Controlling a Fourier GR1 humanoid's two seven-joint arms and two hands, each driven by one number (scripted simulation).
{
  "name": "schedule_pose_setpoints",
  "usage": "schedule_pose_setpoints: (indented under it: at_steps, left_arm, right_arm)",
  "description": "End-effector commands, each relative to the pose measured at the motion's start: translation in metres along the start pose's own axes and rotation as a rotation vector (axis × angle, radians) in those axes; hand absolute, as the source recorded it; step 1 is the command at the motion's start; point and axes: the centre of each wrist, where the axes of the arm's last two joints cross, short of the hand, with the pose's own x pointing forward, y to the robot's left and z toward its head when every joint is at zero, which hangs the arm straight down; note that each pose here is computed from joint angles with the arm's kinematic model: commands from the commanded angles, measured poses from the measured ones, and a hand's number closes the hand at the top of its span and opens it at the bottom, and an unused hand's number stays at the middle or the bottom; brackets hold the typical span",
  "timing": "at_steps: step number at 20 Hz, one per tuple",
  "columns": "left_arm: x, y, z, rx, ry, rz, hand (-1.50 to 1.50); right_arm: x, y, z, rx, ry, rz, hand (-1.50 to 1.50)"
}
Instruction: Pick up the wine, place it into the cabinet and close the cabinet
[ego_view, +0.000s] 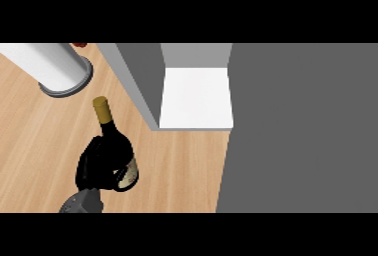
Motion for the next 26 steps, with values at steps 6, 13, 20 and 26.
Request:
schedule_pose_setpoints:
  at_steps: [6, 13, 20, 26]
  left_arm:
    - [0.000, -0.051, 0.011, -0.104, -0.003, 0.002, 1.50]
    - [0.011, -0.117, 0.008, -0.128, 0.029, 0.001, 1.50]
    - [0.012, -0.161, 0.031, -0.090, 0.087, 0.041, 1.50]
    - [-0.001, -0.182, 0.010, -0.044, 0.098, 0.030, 1.50]
  right_arm:
    - [0.019, -0.005, 0.005, 0.024, -0.029, -0.044, -1.50]
    - [-0.002, -0.017, 0.002, 0.019, -0.031, -0.037, -1.50]
    - [0.011, 0.006, 0.005, 0.015, -0.022, -0.055, -1.50]
    - [-0.010, -0.009, 0.012, 0.018, -0.019, -0.042, -1.50]
